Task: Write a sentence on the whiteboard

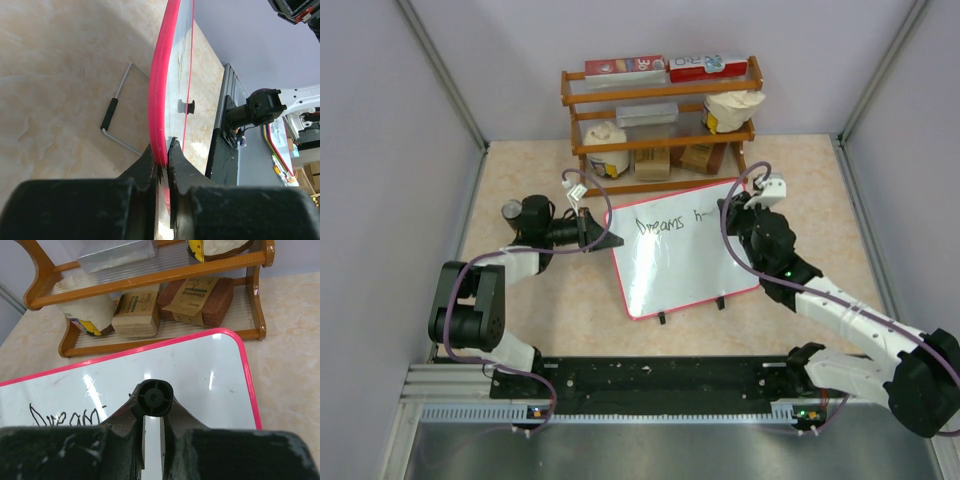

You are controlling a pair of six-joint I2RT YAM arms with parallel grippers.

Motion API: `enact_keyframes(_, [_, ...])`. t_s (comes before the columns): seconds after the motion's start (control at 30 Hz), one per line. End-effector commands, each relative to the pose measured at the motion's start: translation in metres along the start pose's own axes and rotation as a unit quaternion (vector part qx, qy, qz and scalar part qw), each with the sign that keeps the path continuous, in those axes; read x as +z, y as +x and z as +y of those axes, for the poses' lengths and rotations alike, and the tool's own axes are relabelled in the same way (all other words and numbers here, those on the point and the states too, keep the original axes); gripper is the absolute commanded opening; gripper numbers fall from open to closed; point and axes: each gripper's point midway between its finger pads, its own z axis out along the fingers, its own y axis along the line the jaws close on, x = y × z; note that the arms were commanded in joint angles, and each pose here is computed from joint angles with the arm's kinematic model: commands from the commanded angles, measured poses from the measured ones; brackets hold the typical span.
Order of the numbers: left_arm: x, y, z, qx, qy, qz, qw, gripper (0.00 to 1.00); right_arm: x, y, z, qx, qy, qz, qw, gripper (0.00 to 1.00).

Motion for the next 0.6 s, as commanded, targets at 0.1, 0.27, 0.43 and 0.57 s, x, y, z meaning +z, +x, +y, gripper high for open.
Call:
enact_keyframes(0.1, [0.008, 0.011, 0.020, 0.085, -0.019, 0.009, 0.996, 0.00, 0.001, -0.019, -0.013, 0.012, 0.028, -0.026, 0.999, 0.00])
enact_keyframes(0.27, [0.008, 0.011, 0.021, 0.084, -0.019, 0.009, 0.996, 0.00, 0.005, -0.024, -0.006, 0.016, 0.018, -0.030, 0.999, 0.00])
enact_keyframes(0.43, [0.008, 0.010, 0.020, 0.085, -0.020, 0.009, 0.996, 0.00, 0.009, -0.027, 0.004, 0.018, -0.002, -0.027, 0.999, 0.00])
enact_keyframes(0.57, [0.008, 0.011, 0.021, 0.085, -0.021, 0.010, 0.996, 0.00, 0.009, -0.025, 0.008, 0.018, -0.016, -0.022, 0.999, 0.00])
